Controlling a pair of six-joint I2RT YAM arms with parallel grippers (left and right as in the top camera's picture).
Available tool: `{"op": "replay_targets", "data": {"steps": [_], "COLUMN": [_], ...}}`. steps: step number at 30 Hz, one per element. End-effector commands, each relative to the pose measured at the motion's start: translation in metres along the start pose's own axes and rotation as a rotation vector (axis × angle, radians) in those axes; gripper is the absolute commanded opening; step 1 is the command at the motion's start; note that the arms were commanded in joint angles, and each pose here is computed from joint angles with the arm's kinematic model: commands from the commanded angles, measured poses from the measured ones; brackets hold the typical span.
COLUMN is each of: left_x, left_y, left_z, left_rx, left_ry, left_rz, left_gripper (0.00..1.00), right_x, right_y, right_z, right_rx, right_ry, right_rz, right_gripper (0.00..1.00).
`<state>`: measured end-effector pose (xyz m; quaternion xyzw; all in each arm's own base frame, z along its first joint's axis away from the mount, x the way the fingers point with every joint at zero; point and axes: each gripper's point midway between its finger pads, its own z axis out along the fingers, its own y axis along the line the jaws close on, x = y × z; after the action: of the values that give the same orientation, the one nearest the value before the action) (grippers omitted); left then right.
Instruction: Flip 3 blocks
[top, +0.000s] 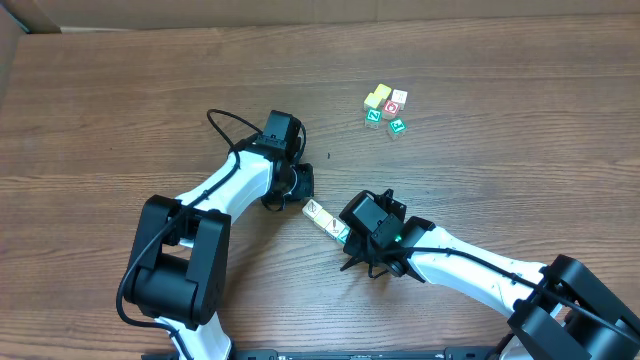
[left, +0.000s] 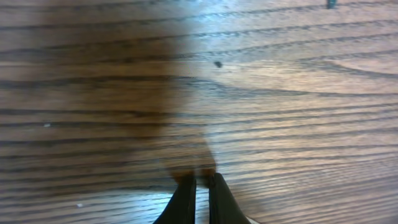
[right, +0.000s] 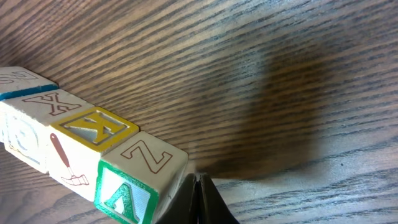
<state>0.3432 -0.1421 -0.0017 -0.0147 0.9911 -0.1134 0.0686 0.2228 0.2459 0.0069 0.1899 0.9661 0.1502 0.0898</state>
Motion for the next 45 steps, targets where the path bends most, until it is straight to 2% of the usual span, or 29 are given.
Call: {"op": "replay_targets", "data": {"steps": [1,22,45], "left_x": [0.027,0.040,0.035], "left_y": [0.004,0.009,0.007], "left_z": [0.024,0.023,0.023], "left_rx": [0.005,-0.014,-0.006], "left_ry": [0.116,0.169,0.146], "left_rz": [0.013,0.021,0.029], "left_gripper": [0.04,0.04,0.04], "right_x": [-0.002,-0.002,0.010], "right_y": [-0.001,0.002,0.017], "right_z": [0.001,0.004,0.010], "right_rx": [0.005,0.010,-0.059], "right_ry": [-0.016,-0.063,0.011], "right_rz": [0.005,-0.025,-0.026], "right_gripper": [0.04,0.04,0.04]}}
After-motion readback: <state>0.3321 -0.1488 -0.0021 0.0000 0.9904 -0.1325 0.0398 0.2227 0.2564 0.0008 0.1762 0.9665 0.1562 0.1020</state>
